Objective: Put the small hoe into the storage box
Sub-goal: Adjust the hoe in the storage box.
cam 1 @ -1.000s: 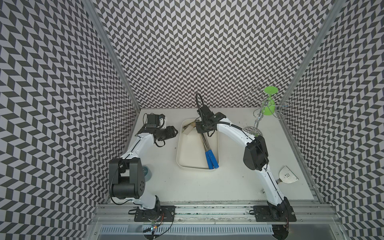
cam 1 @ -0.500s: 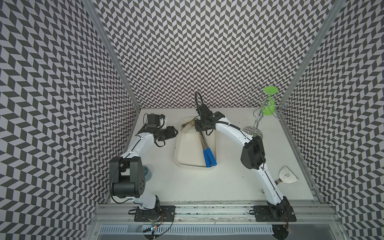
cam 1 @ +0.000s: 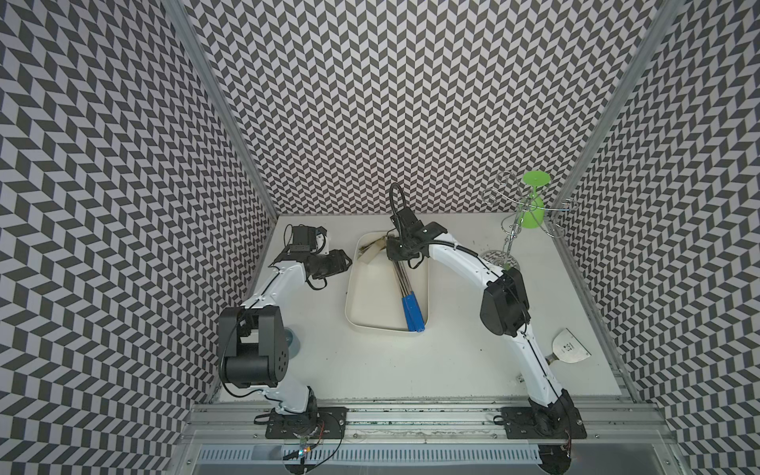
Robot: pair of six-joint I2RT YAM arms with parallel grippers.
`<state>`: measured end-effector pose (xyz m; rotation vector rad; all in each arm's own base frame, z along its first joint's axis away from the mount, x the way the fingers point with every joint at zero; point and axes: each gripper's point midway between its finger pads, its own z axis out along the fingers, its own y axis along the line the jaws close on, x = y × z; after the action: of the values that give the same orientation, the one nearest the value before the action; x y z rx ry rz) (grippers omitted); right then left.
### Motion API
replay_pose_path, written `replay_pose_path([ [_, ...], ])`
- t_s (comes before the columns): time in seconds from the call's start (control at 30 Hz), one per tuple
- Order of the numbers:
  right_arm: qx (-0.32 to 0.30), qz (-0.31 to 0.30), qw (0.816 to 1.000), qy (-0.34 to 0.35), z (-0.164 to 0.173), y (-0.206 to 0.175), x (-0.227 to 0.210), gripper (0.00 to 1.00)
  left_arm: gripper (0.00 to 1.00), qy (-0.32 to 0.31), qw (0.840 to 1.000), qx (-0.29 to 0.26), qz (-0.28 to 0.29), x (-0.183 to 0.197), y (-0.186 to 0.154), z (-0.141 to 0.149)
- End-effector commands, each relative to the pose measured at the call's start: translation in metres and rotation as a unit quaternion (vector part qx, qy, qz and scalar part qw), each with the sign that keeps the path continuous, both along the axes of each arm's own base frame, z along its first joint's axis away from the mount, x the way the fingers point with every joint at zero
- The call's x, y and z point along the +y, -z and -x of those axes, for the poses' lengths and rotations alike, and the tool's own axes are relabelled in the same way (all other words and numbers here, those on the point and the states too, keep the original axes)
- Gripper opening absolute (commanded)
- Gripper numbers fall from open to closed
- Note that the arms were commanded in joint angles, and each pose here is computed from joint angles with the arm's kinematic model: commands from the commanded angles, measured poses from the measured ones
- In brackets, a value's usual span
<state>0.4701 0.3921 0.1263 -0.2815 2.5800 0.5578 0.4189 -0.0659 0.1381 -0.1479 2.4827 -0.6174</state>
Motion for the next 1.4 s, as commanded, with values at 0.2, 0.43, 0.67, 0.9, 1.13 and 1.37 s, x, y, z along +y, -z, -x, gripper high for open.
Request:
replay_pose_path([
  [0.2,-0.024,-0.010,1.000,0.012,-0.007,-0.028,-0.012,0.46,0.64,-0.001,1.000,-0.018,-0.010,0.004,-0.013,-0.007],
  [0.43,-0.006,0.011,1.000,-0.024,0.028,-0.037,-0.032,0.48,0.64,0.000,1.000,-0.017,-0.010,0.004,-0.012,-0.008],
  [0.67,0.039,0.058,0.994,-0.085,0.092,-0.010,-0.049,0.49,0.64,0.000,1.000,-0.018,-0.008,0.003,-0.013,-0.005],
  [0.9,0.050,0.068,0.988,-0.128,0.115,0.002,-0.034,0.49,0.64,0.000,1.000,-0.018,-0.008,0.003,-0.014,-0.004],
  [1.13,0.057,0.108,0.986,-0.112,0.106,0.026,-0.036,0.33,0.64,-0.001,1.000,-0.020,-0.009,0.003,-0.017,-0.002],
  [1.37,0.012,0.068,0.995,-0.075,0.077,-0.002,-0.021,0.07,0.64,-0.003,1.000,-0.023,-0.011,0.004,-0.020,0.000],
])
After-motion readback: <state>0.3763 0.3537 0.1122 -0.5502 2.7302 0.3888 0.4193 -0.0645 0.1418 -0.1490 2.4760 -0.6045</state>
